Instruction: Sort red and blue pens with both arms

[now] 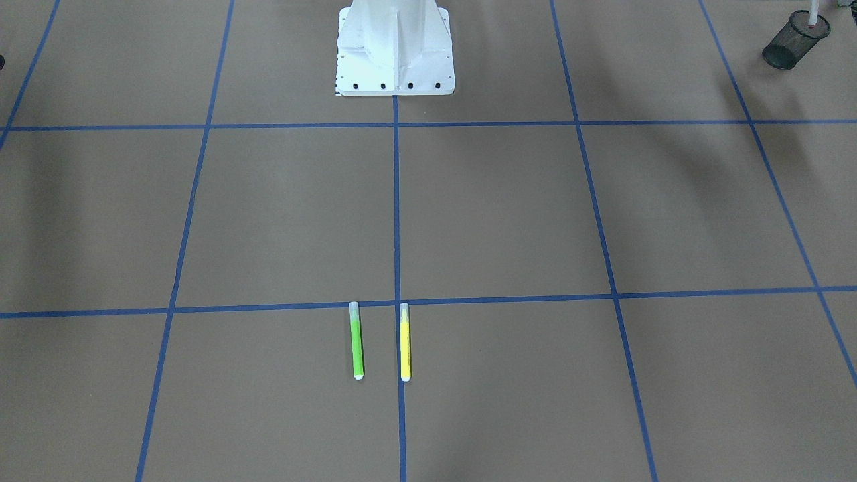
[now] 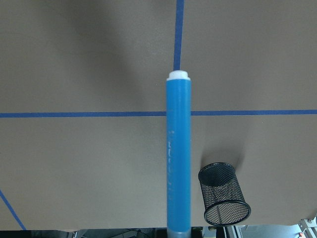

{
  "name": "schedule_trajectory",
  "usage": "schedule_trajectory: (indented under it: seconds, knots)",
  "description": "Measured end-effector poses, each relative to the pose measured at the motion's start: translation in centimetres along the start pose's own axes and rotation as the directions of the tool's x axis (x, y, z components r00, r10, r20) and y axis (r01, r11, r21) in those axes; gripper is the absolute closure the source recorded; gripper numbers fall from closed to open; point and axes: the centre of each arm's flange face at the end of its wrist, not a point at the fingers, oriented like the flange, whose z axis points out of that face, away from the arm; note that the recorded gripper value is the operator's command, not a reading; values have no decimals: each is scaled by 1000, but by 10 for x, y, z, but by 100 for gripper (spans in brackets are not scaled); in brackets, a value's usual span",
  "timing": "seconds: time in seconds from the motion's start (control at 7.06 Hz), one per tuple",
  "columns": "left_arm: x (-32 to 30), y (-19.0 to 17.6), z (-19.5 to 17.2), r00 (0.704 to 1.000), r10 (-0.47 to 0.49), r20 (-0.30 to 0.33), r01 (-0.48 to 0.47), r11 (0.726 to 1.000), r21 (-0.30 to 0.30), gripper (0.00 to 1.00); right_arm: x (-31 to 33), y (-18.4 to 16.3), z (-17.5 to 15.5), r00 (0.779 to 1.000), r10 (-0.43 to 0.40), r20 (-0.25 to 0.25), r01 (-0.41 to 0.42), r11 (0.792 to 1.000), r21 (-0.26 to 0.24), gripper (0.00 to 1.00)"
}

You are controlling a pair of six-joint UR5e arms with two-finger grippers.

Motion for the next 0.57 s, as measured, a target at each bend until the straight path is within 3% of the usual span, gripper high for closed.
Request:
schedule_trajectory:
  seconds: [0.14,0.57]
  knots:
    - [-2,-7,-1,1000,0,-1,0,1000,-1,1,-1,-1,-1,1000,0,-1,0,1000,2,100]
    - [8,-15,-17,1000,7,0,-7,1000,24,0,-3,-4,-4,1000,1,11,-1,1000,9,100]
